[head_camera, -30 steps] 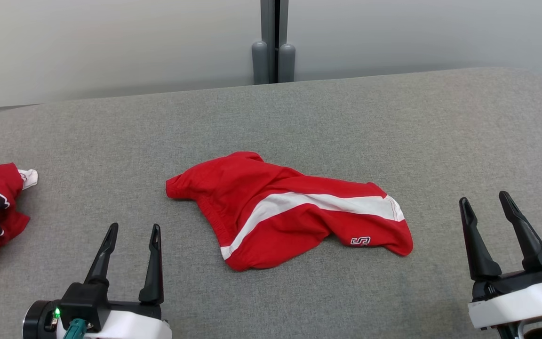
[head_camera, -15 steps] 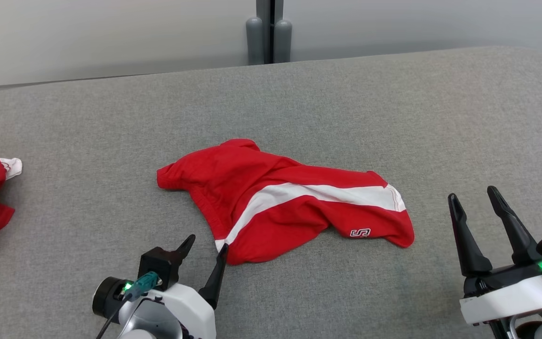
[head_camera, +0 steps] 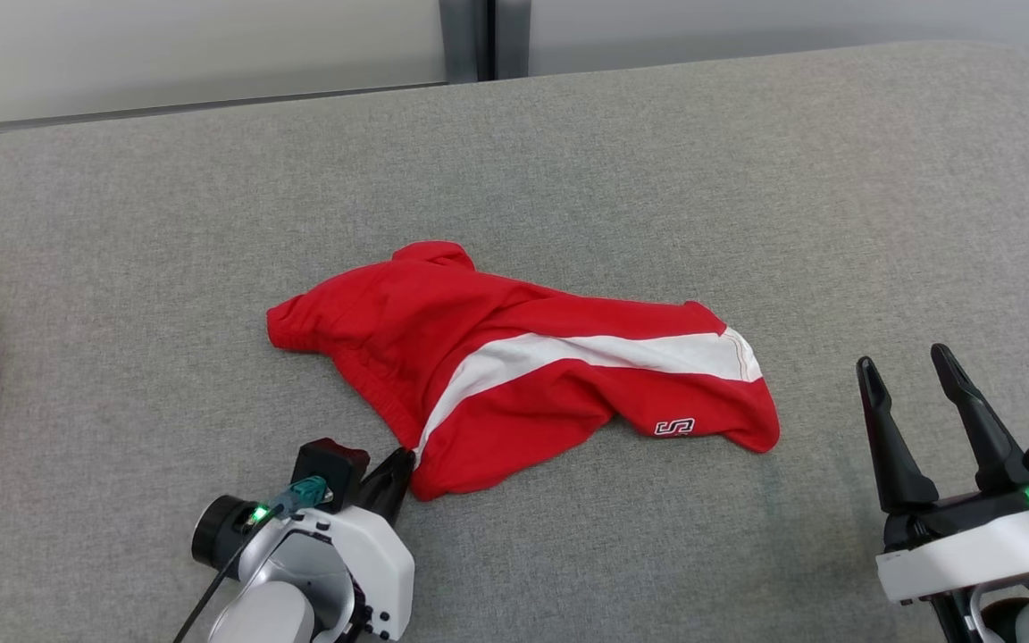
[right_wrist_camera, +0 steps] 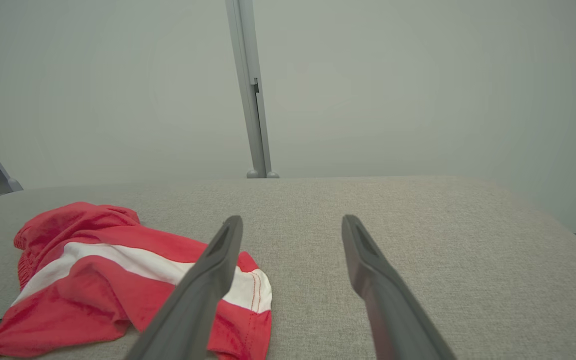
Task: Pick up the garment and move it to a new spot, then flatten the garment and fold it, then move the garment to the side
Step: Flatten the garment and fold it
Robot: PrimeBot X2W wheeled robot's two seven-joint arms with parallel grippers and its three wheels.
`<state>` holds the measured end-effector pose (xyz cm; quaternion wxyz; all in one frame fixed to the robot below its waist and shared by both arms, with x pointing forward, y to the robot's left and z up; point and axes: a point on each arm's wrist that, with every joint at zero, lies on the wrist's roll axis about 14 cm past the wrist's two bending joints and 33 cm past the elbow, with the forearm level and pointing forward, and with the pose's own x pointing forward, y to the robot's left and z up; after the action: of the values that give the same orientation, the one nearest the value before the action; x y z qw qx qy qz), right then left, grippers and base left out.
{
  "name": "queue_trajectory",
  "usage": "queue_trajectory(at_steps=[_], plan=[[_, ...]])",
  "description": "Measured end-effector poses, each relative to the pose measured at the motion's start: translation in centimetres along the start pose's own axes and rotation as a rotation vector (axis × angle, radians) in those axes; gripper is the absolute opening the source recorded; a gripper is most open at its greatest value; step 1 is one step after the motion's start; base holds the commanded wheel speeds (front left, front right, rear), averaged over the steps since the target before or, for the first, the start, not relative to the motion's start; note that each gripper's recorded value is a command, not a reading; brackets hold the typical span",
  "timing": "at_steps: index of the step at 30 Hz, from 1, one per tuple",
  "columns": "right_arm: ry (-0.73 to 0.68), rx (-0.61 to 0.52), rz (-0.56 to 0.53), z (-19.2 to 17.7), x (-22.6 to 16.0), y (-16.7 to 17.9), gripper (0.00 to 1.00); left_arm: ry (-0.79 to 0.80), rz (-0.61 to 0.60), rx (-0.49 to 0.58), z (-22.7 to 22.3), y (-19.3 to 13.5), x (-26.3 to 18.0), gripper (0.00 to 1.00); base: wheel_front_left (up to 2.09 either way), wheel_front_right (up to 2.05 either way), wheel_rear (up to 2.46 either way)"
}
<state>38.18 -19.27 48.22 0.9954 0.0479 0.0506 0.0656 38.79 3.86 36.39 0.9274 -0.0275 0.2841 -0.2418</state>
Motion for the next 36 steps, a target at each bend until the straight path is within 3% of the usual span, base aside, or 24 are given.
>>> queue_trajectory(at_steps=[10, 24, 36], plan=[[-0.002, 0.001, 0.001, 0.1, 0.2, -0.1, 1.0, -0.012, 0.011, 0.04, 0.2, -0.2, 0.1, 0.0, 0.0, 0.0, 0.0], [-0.019, -0.001, 0.001, 0.7, 0.1, 0.0, 1.0, -0.311, 0.134, 0.029, 6.9, 2.6, -2.3, 0.0, 0.0, 0.0, 0.0], [0.201, -0.012, 0.078, -5.4, 3.3, 0.4, 1.0, -0.345, 0.121, 0.024, 8.1, 2.4, -2.5, 0.0, 0.0, 0.0, 0.0]])
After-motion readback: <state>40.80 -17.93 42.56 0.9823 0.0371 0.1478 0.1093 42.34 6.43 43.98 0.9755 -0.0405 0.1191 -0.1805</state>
